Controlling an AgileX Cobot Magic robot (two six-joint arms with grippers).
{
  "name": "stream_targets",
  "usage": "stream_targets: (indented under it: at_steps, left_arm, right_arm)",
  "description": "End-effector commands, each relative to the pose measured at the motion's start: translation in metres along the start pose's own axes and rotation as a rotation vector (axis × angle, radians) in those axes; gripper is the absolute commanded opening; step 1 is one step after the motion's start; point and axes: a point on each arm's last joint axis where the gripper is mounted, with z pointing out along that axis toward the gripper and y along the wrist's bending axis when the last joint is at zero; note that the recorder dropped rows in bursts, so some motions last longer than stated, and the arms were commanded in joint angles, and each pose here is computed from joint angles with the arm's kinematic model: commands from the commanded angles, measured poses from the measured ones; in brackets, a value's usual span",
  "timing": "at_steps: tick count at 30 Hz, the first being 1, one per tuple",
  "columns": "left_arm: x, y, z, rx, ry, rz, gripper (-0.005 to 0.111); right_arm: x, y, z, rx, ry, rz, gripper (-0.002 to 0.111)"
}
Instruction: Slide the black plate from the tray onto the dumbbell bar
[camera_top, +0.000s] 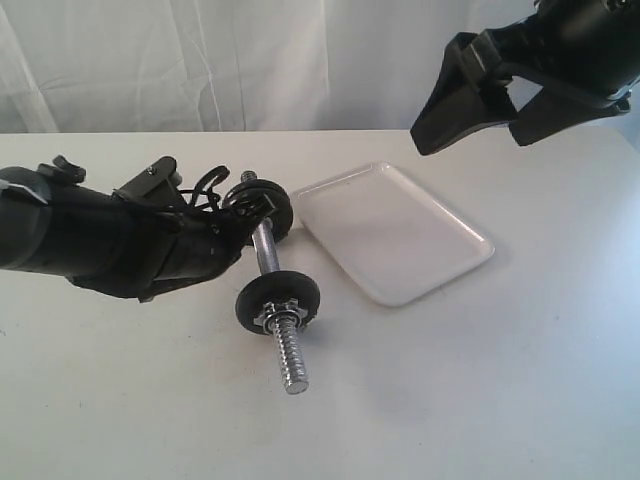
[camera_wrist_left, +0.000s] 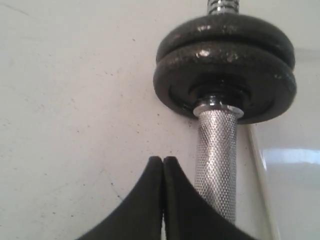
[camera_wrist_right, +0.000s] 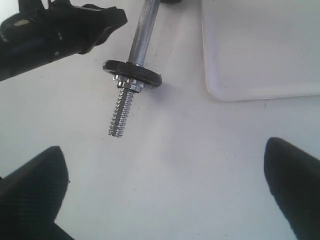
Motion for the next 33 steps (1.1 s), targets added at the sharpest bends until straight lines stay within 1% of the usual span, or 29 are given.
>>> stream_targets:
  at_steps: [1,4,7,10,14,16,18,20,22,23,24,25,26,27,29,31,33]
  left_arm:
    - [-0.006,0.006,-0.015,-0.037,-0.044,0.074,0.0]
    - [-0.007,0.013,-0.02,-0.086,-0.057,0.118,0.0]
    - [-0.004,0.02,-0.023,-0.118,-0.03,0.16,0.0]
    - [0.004,0.031,-0.027,-0.145,0.005,0.161,0.0]
    - [0.009,0.045,-0.037,-0.172,0.014,0.159,0.0]
    - [0.008,0.053,-0.044,-0.195,-0.005,0.135,0.0]
    - [0.004,0.057,-0.052,-0.205,-0.035,0.137,0.0]
    - [-0.001,0.054,-0.059,-0.173,-0.063,0.183,0.0]
    - [-0.004,0.046,-0.067,-0.097,-0.063,0.236,0.0]
    - [-0.001,0.036,-0.073,0.003,-0.007,0.264,0.0]
    - [0.002,0.033,-0.075,0.045,0.035,0.262,0.0]
    - [0.009,0.03,-0.076,0.083,0.088,0.244,0.0]
    - [0.013,0.031,-0.076,0.081,0.098,0.224,0.0]
    - [0.018,0.03,-0.077,0.085,0.116,0.216,0.0]
    - [0.029,0.027,-0.079,0.106,0.155,0.212,0.0]
    - [0.037,0.023,-0.082,0.135,0.198,0.192,0.0]
    - [0.042,0.021,-0.084,0.144,0.208,0.204,0.0]
  right_arm:
    - [0.002,-0.002,-0.002,0.008,-0.001,0.005,0.105]
    - [0.002,-0.002,-0.002,0.008,-0.001,0.005,0.105]
    - [0.002,-0.002,-0.002,0.008,-0.001,0.005,0.105]
    - [0.002,-0.002,-0.002,0.008,-0.001,0.005,0.105]
    - [0.002,-0.002,-0.002,0.008,-0.001,0.005,0.105]
    - [0.002,-0.002,-0.002,0.008,-0.001,0.005,0.105]
    - [0.002,-0.002,-0.002,0.01,0.0,0.004,0.105]
    - [0.003,-0.003,-0.002,0.023,0.004,-0.001,0.104]
    - [0.003,-0.004,-0.002,0.034,0.008,-0.006,0.098]
    - [0.003,-0.004,-0.002,0.034,0.008,-0.006,0.09]
    - [0.003,-0.004,-0.002,0.034,0.008,-0.006,0.086]
    - [0.003,-0.004,-0.002,0.034,0.008,-0.005,0.077]
    - [0.003,-0.004,-0.002,0.034,0.008,-0.003,0.073]
    - [0.003,-0.004,-0.002,0.034,0.008,-0.003,0.065]
    - [0.003,-0.004,-0.002,0.034,0.008,-0.003,0.06]
    - [0.003,-0.004,-0.002,0.034,0.008,-0.003,0.06]
    - [0.003,-0.004,-0.002,0.034,0.008,0.003,0.06]
